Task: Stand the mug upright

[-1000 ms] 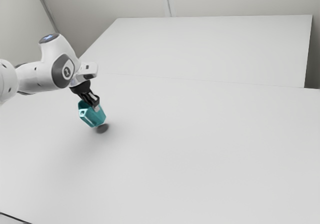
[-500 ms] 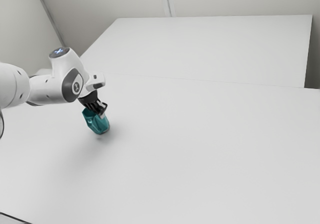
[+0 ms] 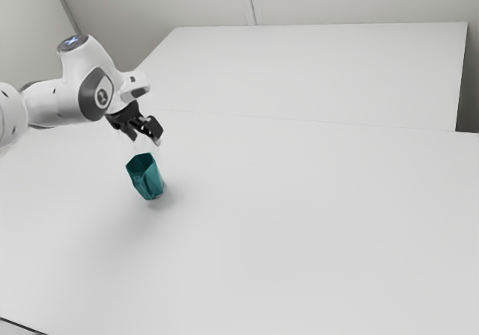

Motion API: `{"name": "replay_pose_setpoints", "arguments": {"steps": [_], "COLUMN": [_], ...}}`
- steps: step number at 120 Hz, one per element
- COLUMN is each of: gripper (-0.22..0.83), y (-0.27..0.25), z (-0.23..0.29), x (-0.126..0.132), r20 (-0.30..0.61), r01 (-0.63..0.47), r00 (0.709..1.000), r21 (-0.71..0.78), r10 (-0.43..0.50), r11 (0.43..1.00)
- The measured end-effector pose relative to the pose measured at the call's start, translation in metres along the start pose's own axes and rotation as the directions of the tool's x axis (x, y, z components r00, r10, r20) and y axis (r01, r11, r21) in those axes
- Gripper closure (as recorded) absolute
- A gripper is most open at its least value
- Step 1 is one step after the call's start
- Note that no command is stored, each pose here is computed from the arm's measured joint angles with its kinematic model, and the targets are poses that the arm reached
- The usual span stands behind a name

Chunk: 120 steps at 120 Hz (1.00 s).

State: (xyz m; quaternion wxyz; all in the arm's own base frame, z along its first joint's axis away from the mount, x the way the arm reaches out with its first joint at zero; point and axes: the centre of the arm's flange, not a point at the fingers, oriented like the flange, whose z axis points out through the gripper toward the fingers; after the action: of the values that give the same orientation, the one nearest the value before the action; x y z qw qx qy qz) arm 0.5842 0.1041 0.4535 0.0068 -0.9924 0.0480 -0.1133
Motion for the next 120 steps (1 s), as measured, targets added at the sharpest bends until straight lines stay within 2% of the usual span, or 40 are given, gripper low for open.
{"name": "replay_pose_setpoints", "arguments": {"steps": [22, 35, 47, 78, 120], "gripper": [0.03, 0.02, 0.01, 0.00, 0.00], "y": [0.036, 0.069, 0.074, 0.049, 0.053], "z": [-0.082, -0.115, -0.132, -0.146, -0.147], "x": [0.042, 0.053, 0.049, 0.034, 0.033], "r20": [0.009, 0.031, 0.063, 0.126, 0.149], "r01": [-0.074, -0.134, -0.140, -0.090, -0.093], "r00": [0.997, 0.990, 0.988, 0.988, 0.984], "r21": [-0.017, -0.024, -0.028, -0.031, -0.040], "r10": [0.074, 0.134, 0.142, 0.093, 0.098], "r11": [0.997, 0.991, 0.990, 0.995, 0.995]}}
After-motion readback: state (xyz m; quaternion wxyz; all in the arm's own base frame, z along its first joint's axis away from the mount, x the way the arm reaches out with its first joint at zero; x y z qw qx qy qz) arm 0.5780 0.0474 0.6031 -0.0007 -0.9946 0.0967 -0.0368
